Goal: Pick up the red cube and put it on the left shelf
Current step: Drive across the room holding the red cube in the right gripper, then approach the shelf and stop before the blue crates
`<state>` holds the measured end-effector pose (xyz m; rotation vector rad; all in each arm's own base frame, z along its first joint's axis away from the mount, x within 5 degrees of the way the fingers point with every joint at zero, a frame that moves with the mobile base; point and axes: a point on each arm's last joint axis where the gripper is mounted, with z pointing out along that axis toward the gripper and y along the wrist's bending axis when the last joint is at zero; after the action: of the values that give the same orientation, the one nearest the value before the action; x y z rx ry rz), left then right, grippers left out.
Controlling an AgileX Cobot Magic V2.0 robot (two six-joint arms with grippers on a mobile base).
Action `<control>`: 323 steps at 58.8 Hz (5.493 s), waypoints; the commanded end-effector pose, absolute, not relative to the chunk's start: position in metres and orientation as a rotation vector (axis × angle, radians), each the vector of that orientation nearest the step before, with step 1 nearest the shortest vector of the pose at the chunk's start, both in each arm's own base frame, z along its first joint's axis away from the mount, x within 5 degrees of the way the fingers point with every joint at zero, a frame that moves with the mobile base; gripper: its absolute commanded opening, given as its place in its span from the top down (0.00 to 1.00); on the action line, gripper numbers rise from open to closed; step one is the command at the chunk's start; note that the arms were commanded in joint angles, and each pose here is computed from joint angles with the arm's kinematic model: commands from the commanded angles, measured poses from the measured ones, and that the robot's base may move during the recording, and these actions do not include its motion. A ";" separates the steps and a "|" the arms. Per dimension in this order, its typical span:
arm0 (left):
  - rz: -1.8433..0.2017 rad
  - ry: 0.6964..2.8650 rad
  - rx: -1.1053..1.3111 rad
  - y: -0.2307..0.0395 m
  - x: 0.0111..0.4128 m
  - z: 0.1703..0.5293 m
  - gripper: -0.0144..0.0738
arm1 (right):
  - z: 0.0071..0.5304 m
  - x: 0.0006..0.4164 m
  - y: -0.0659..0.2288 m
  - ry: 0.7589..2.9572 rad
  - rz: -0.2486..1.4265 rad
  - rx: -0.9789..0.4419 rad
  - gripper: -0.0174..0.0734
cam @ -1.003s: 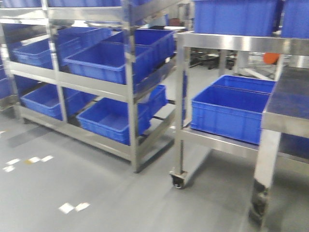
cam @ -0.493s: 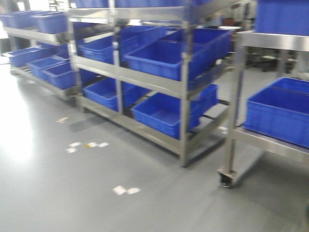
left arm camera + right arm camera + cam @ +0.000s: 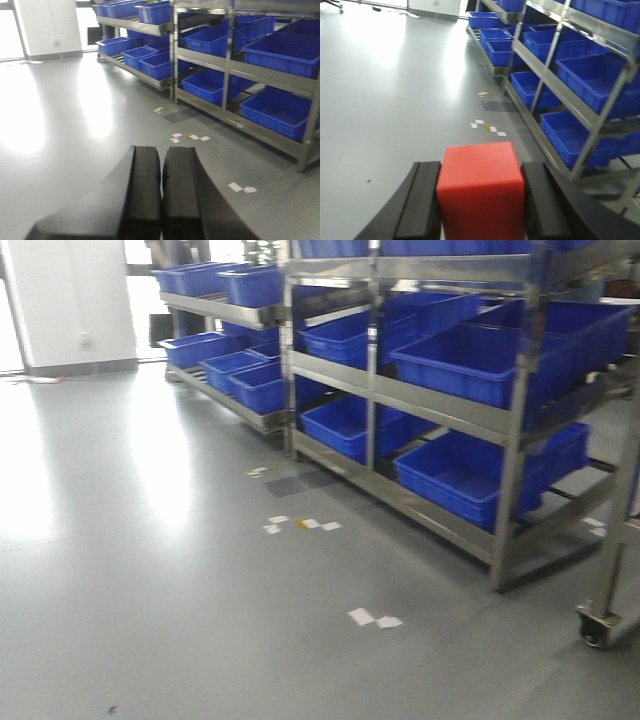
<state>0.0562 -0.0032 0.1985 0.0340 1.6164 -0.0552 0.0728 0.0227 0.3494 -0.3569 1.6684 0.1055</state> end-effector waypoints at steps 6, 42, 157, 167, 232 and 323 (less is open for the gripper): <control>-0.064 1.536 0.034 -0.003 0.056 0.200 0.72 | 0.365 0.073 0.021 1.574 0.101 -0.322 0.74; -0.064 1.536 0.034 -0.003 0.056 0.200 0.72 | 0.365 0.073 0.021 1.574 0.101 -0.322 0.74; -0.064 1.536 0.034 -0.003 0.056 0.200 0.72 | 0.364 0.073 0.022 1.578 0.101 -0.323 0.74; -0.064 1.536 0.034 -0.003 0.056 0.200 0.72 | 0.364 0.073 0.022 1.578 0.101 -0.323 0.74; -0.064 1.536 0.034 -0.003 0.056 0.200 0.72 | 0.364 0.073 0.022 1.578 0.101 -0.323 0.74; -0.064 1.536 0.034 -0.003 0.056 0.200 0.72 | 0.364 0.073 0.022 1.578 0.101 -0.323 0.74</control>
<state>0.0562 -0.0032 0.1985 0.0340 1.6164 -0.0552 0.0727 0.0229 0.3489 -0.3590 1.6738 0.1069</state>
